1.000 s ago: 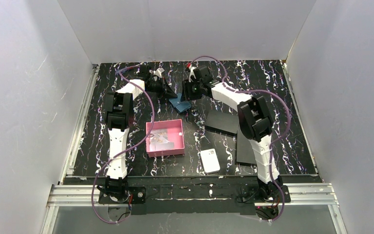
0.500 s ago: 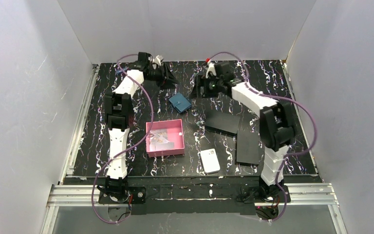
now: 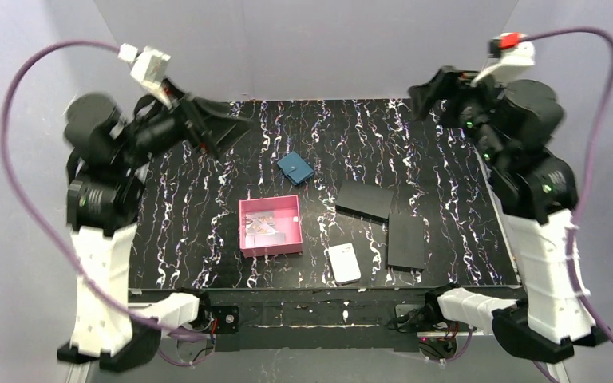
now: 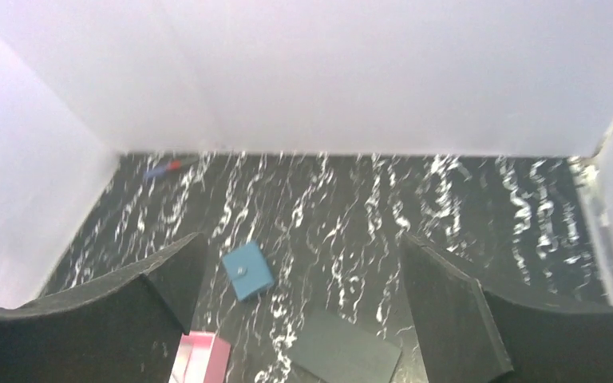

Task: Put the credit cards into the card holder
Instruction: Reset both arms

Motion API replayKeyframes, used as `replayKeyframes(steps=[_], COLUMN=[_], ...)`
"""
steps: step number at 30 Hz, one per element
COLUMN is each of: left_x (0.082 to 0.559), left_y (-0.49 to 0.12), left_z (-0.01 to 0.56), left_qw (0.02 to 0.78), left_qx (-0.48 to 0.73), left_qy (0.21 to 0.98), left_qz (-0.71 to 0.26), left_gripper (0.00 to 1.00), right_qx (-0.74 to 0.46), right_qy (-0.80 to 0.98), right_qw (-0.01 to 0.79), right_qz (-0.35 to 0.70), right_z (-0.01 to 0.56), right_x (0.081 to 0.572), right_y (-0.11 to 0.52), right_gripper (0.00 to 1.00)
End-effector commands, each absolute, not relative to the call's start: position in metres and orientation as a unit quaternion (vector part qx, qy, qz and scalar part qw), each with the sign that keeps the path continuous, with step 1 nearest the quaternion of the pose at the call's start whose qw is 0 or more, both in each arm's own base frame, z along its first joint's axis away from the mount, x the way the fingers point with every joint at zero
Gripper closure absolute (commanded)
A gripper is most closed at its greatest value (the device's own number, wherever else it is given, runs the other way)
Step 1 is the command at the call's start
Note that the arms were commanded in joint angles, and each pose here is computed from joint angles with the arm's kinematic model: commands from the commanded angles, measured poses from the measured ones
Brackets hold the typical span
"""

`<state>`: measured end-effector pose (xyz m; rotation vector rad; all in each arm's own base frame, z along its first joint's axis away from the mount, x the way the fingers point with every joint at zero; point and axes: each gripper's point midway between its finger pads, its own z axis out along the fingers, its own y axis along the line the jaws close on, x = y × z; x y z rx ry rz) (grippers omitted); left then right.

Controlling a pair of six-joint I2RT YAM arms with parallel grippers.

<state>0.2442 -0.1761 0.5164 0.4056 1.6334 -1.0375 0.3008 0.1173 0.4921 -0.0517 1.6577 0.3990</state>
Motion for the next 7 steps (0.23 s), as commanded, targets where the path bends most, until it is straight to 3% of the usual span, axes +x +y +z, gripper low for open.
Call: replayKeyframes(steps=[1, 7], left_x=[0.243, 0.233], left_y=[-0.15, -0.144], left_z=[0.523, 0.539], left_qw=[0.635, 0.661], left_qx=[0.12, 0.123], left_qy=[0.661, 0.641], left_qz=[-0.381, -0.371], left_gripper=[0.02, 0.02], right_qx=[0.039, 0.048], right_qy=[0.696, 0.683], right_qw=[0.709, 0.724], right_qz=[0.108, 0.089], right_z=[0.532, 0.53], right_x=[0.272, 0.252], right_y=[0.066, 0.049], right_gripper=[0.02, 0.02])
